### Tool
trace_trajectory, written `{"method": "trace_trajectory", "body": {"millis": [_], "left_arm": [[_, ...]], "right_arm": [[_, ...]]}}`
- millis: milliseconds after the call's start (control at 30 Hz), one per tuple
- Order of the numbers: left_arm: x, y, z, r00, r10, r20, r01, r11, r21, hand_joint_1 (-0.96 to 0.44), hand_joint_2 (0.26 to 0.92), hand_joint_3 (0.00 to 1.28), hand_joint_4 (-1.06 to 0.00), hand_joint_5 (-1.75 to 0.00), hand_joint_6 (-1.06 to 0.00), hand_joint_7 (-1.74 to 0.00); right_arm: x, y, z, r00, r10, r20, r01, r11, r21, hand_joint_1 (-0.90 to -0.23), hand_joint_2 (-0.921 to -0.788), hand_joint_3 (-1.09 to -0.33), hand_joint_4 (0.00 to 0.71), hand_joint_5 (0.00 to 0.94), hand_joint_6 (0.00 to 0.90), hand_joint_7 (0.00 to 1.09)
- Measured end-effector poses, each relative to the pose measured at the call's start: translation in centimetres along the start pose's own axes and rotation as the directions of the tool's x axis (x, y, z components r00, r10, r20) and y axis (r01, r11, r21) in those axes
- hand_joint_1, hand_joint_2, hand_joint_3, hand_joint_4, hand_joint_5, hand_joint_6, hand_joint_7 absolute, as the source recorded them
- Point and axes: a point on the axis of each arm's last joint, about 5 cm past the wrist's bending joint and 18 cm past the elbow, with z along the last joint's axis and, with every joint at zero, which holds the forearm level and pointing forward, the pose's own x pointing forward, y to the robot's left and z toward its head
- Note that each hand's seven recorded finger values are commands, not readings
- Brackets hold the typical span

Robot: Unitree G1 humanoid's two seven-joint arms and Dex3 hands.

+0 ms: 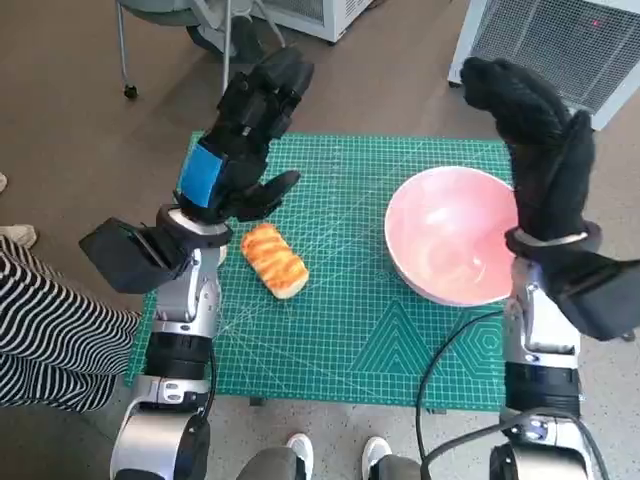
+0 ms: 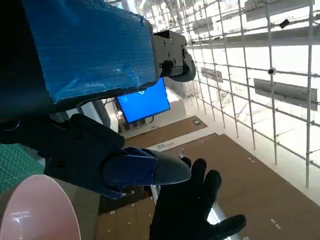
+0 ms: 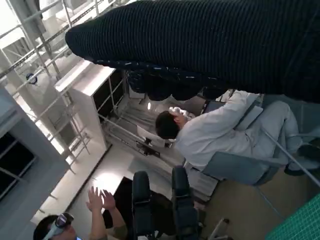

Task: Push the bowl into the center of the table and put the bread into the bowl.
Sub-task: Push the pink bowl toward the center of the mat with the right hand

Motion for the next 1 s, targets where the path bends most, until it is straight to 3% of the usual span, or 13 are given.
{"method": "trace_trajectory", "body": {"millis": [67,267,533,733,1000], "left_arm": [[0.0,0.0,0.0,1.0,0.001,0.0,-0.001,1.0,0.001,-0.71,0.921,0.3,-0.12,-0.04,0.0,-0.51],[-0.1,0.1,0.0,1.0,0.002,0.0,-0.002,1.0,0.005,-0.71,0.921,0.3,-0.12,-0.04,0.0,-0.5],[-0.3,0.3,-0.3,1.0,0.014,-0.014,-0.014,1.0,0.006,-0.71,0.921,0.3,-0.12,-0.03,0.0,-0.5],[-0.4,0.3,-0.3,1.0,0.016,-0.016,-0.016,1.0,0.006,-0.72,0.921,0.3,-0.12,-0.03,0.0,-0.49],[-0.4,0.3,-0.3,1.0,0.016,-0.009,-0.016,1.0,0.014,-0.72,0.921,0.3,-0.12,-0.03,0.0,-0.48]], "right_arm": [[-0.29,-0.6,-0.2,1.0,-0.01,-0.01,0.01,1.0,-0.008,-0.731,-0.921,-0.701,0.143,0.0,0.025,0.45],[-2.16,-3.8,-1.2,0.989,-0.126,-0.082,0.119,0.99,-0.08,-0.71,-0.921,-0.731,0.128,0.001,0.005,0.42],[-4.03,-5.8,-2.4,0.94,-0.278,-0.199,0.235,0.948,-0.217,-0.645,-0.921,-0.827,0.084,0.0,-0.001,0.32],[-5.37,-6.8,-3.4,0.868,-0.388,-0.309,0.317,0.913,-0.256,-0.64,-0.921,-0.85,0.077,0.0,-0.001,0.3],[-6.91,-6.9,-4.7,0.768,-0.46,-0.445,0.407,0.888,-0.217,-0.643,-0.921,-0.852,0.077,0.001,0.003,0.31]]}}
